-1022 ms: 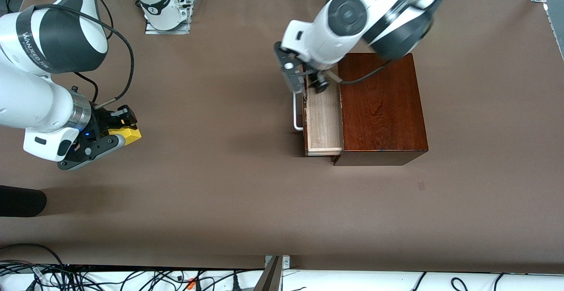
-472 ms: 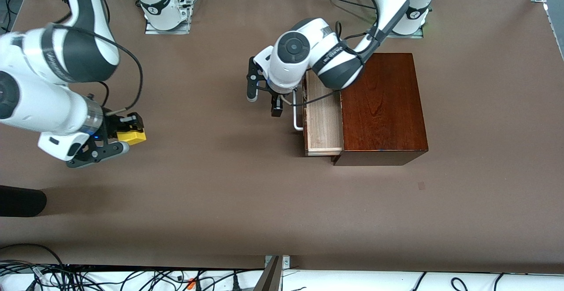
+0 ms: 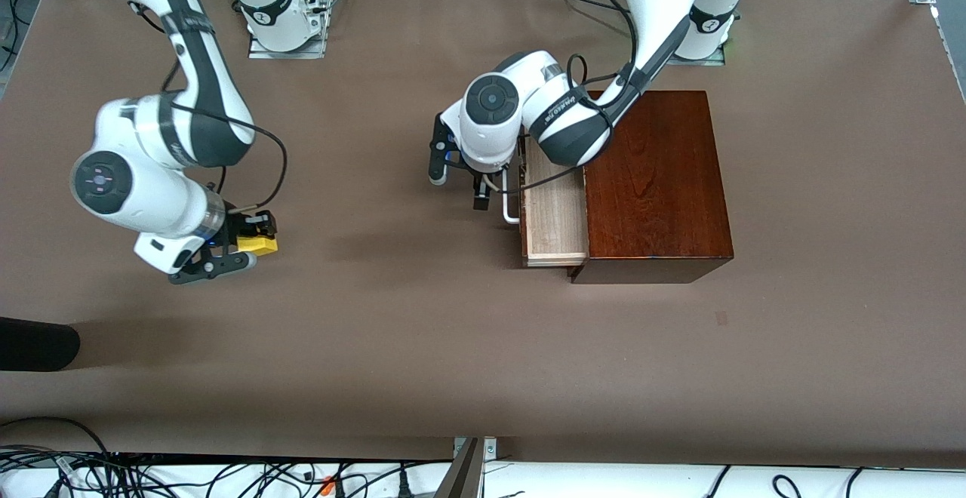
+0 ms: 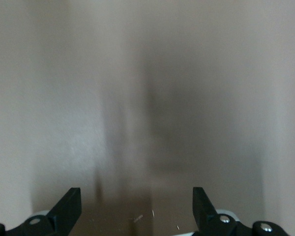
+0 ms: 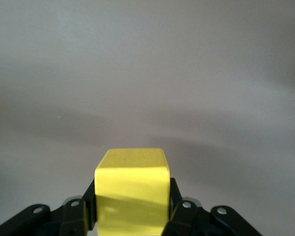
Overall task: Open drawer, take yellow block, close drawer
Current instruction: 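Set down the cube with the right gripper while the left gripper closes the drawer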
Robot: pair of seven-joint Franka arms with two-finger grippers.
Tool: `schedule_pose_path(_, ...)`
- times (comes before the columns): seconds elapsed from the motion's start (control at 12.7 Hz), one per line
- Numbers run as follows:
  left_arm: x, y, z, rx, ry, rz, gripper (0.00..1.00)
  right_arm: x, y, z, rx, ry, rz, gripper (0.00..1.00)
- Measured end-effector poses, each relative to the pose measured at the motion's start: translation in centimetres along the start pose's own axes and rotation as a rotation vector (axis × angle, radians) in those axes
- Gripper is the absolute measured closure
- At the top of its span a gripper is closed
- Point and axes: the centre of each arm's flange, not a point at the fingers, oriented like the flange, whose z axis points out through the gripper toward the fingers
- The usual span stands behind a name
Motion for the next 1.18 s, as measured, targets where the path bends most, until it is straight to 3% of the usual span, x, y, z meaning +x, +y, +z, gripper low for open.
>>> schedule_pose_path(0.47, -2.2, -0.3, 0.4, -0.043, -0.131, 0.005, 0.00, 1.2, 1.9, 10.8, -0.028, 0.013, 0.100, 0.45)
schedule_pose_path(0.79, -5.1, -1.0, 0.3, -0.071, -0.248, -0.008, 0.00, 1.0, 3.4, 13.1, -0.038, 0.004, 0.155, 0.45)
schedule_pose_path(0.86, -6.1, -1.6, 0.0, -0.077, -0.256, -0.023, 0.00, 1.0, 3.7, 13.1, -0.038, 0.005, 0.159, 0.42)
schedule_pose_path(1.1, -7.6, -2.5, -0.4, -0.064, -0.284, -0.034, 0.00, 1.2, 4.0, 12.0, -0.039, 0.032, 0.163, 0.07)
schedule_pose_path(1.18, -7.7, -2.5, -0.4, -0.061, -0.291, -0.033, 0.00, 1.4, 3.9, 10.7, -0.039, 0.056, 0.163, 0.00)
